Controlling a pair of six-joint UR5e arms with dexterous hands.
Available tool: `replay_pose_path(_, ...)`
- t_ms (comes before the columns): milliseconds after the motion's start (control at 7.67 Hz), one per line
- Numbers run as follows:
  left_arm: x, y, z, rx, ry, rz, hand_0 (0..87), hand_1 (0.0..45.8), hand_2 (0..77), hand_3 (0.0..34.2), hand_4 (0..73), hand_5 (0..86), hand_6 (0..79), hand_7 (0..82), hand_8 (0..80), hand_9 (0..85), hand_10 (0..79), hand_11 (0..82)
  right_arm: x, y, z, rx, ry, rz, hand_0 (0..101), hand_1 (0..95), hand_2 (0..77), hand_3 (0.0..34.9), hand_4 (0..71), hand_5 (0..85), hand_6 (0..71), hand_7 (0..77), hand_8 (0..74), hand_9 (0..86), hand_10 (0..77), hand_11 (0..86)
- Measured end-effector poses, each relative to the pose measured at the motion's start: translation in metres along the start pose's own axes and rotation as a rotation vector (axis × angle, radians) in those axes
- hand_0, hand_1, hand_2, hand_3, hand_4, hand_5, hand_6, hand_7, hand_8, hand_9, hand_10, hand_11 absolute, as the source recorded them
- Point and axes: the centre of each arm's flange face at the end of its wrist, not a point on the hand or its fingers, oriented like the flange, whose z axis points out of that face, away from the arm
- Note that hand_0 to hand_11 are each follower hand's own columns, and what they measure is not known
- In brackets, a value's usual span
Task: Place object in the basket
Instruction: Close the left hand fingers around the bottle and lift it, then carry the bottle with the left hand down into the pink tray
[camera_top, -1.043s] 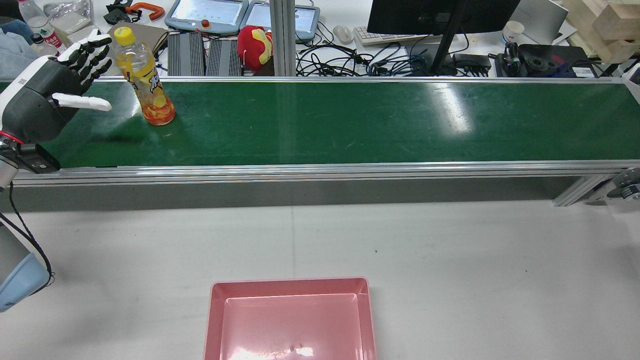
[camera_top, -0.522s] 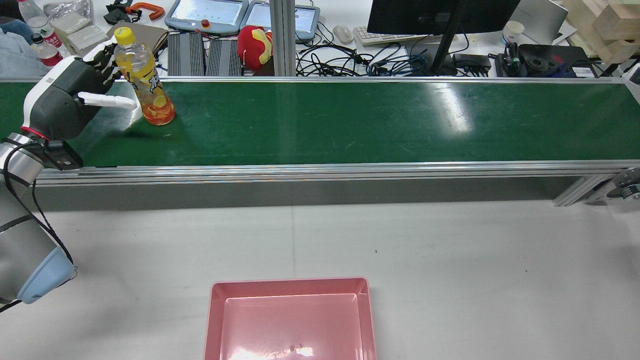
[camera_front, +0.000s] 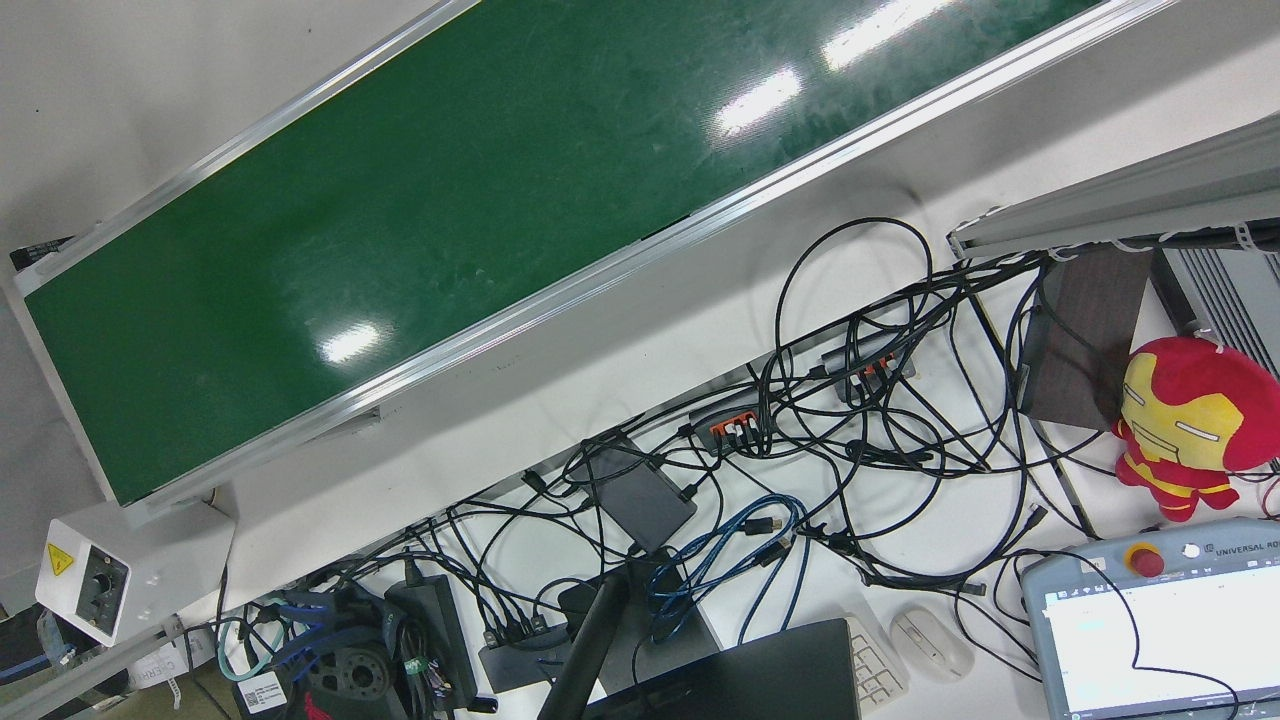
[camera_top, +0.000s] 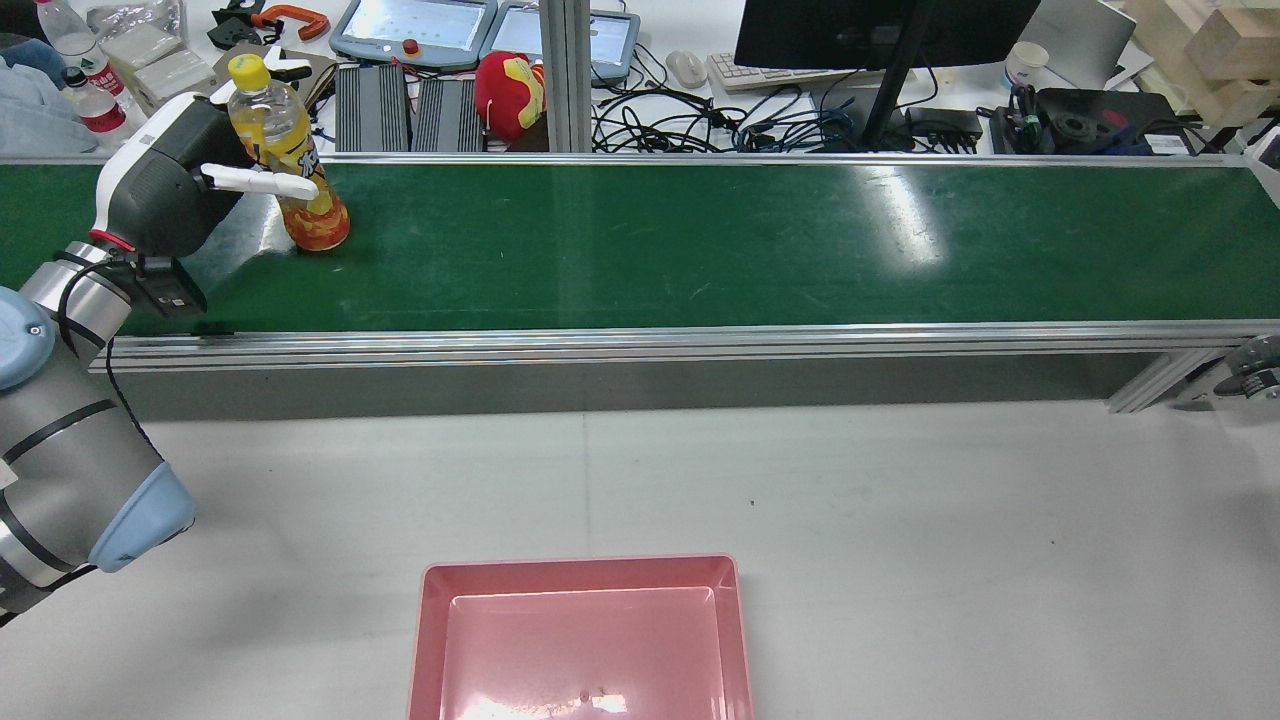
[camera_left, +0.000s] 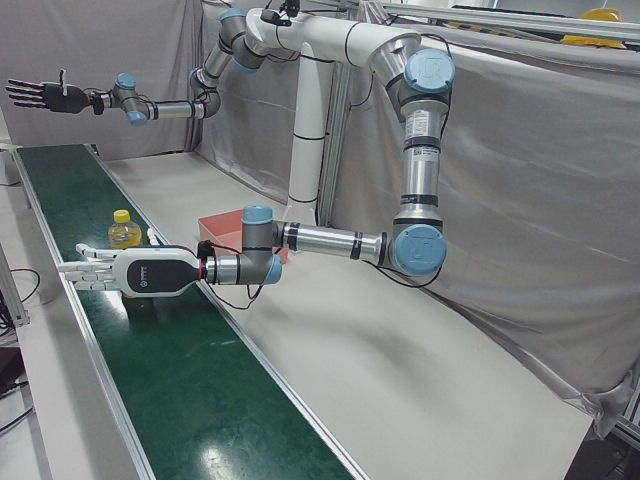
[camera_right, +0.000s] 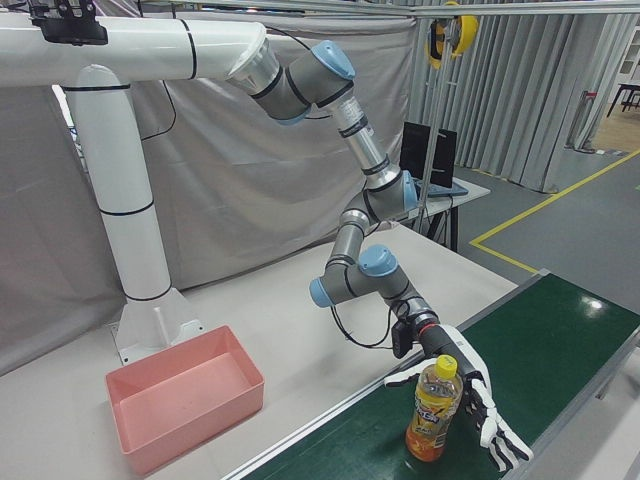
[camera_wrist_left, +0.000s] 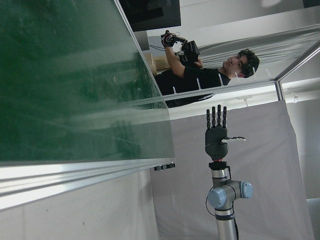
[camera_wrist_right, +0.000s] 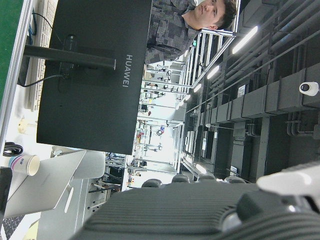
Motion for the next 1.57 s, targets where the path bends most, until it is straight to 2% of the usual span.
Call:
replay_pose_path(130, 0.0, 0.001, 0.001, -0.001, 0.0, -0.003, 63.3, 21.8, 0.0, 0.0, 11.4, 25.6, 0.0, 0.5, 4.4, 6.0, 4.4, 9.8, 0.0, 0.0, 0.0, 0.0, 0.0, 0.0, 0, 0.0, 0.5, 0.2, 0.0, 0.0, 0.0, 0.5, 0.0, 0.0, 0.0, 0.0)
replay_pose_path(261, 0.003, 0.004, 0.001, -0.001, 0.003, -0.007, 67.1, 23.5, 0.0, 0.0, 14.7, 27.8, 0.0, 0.5, 5.4, 8.7, 7.1, 13.6, 0.0, 0.0, 0.0, 0.0, 0.0, 0.001, 0, 0.0, 0.5, 0.2, 0.0, 0.0, 0.0, 0.5, 0.0, 0.0, 0.0, 0.0)
replay_pose_path(391, 0.005, 0.009, 0.002, 0.007, 0.002, -0.016, 71.2, 27.8, 2.2, 0.0, 20.7, 36.0, 5.5, 0.5, 10.9, 14.2, 14.7, 23.5, 0.0, 0.0, 0.0, 0.0, 0.0, 0.001, 0, 0.0, 0.5, 0.3, 0.0, 0.0, 0.0, 0.5, 0.0, 0.0, 0.0, 0.0)
replay_pose_path(522, 0.007, 0.015, 0.003, 0.02, -0.001, -0.021, 69.5, 26.2, 26.2, 0.0, 31.6, 48.0, 16.9, 16.9, 25.1, 28.9, 30.0, 40.9, 0.0, 0.0, 0.0, 0.0, 0.0, 0.0, 0, 0.0, 0.5, 0.2, 0.0, 0.0, 0.0, 0.5, 0.0, 0.0, 0.0, 0.0)
replay_pose_path(652, 0.01, 0.026, 0.006, 0.045, -0.009, -0.013, 68.4, 12.5, 45.3, 0.0, 44.7, 53.5, 45.8, 39.8, 52.9, 51.3, 48.0, 52.4, 0.0, 0.0, 0.0, 0.0, 0.0, 0.0, 0, 0.0, 0.5, 0.2, 0.0, 0.0, 0.0, 0.5, 0.0, 0.0, 0.0, 0.0)
replay_pose_path(783, 0.013, 0.044, 0.01, 0.067, -0.017, 0.0, 66.7, 8.2, 48.5, 0.0, 46.4, 54.0, 63.3, 49.6, 61.1, 55.6, 54.5, 54.5, 0.0, 0.0, 0.0, -0.001, 0.0, 0.0, 0, 0.0, 0.0, 0.2, 0.0, 0.0, 0.0, 0.5, 0.0, 0.0, 0.0, 0.0)
replay_pose_path(1174, 0.012, 0.072, 0.012, 0.063, -0.039, -0.001, 58.8, 7.1, 49.6, 0.0, 44.7, 56.2, 65.4, 51.8, 64.9, 57.3, 55.1, 56.7, 0.0, 0.001, 0.0, -0.002, 0.0, 0.0, 0, 0.0, 0.5, 0.2, 0.0, 0.0, 0.0, 0.5, 0.0, 0.0, 0.0, 0.0)
replay_pose_path(1304, 0.006, 0.088, 0.008, 0.03, -0.075, -0.016, 57.1, 7.1, 49.6, 0.0, 40.4, 58.4, 65.4, 52.4, 64.9, 57.3, 55.1, 56.7, 0.0, 0.001, 0.0, -0.002, 0.0, 0.0, 0, 0.0, 0.5, 0.3, 0.0, 0.0, 0.0, 0.5, 0.0, 0.0, 0.0, 0.0)
replay_pose_path(1435, 0.002, 0.109, 0.001, -0.023, -0.136, -0.034, 56.0, 7.1, 49.6, 0.0, 39.8, 60.0, 65.4, 52.4, 64.9, 57.3, 55.1, 56.7, 0.0, 0.001, 0.0, -0.002, 0.0, 0.0, 0, 0.0, 0.5, 0.2, 0.0, 0.0, 0.0, 0.5, 0.0, 0.0, 0.0, 0.0)
replay_pose_path(1565, 0.003, 0.128, -0.01, -0.078, -0.202, -0.046, 55.6, 7.1, 49.6, 0.0, 38.7, 60.5, 65.4, 52.4, 64.9, 57.3, 55.1, 60.0, 0.0, 0.001, 0.0, -0.002, 0.0, 0.0, 0, 0.0, 0.5, 0.2, 0.0, 0.0, 0.0, 0.5, 0.0, 0.0, 0.0, 0.0)
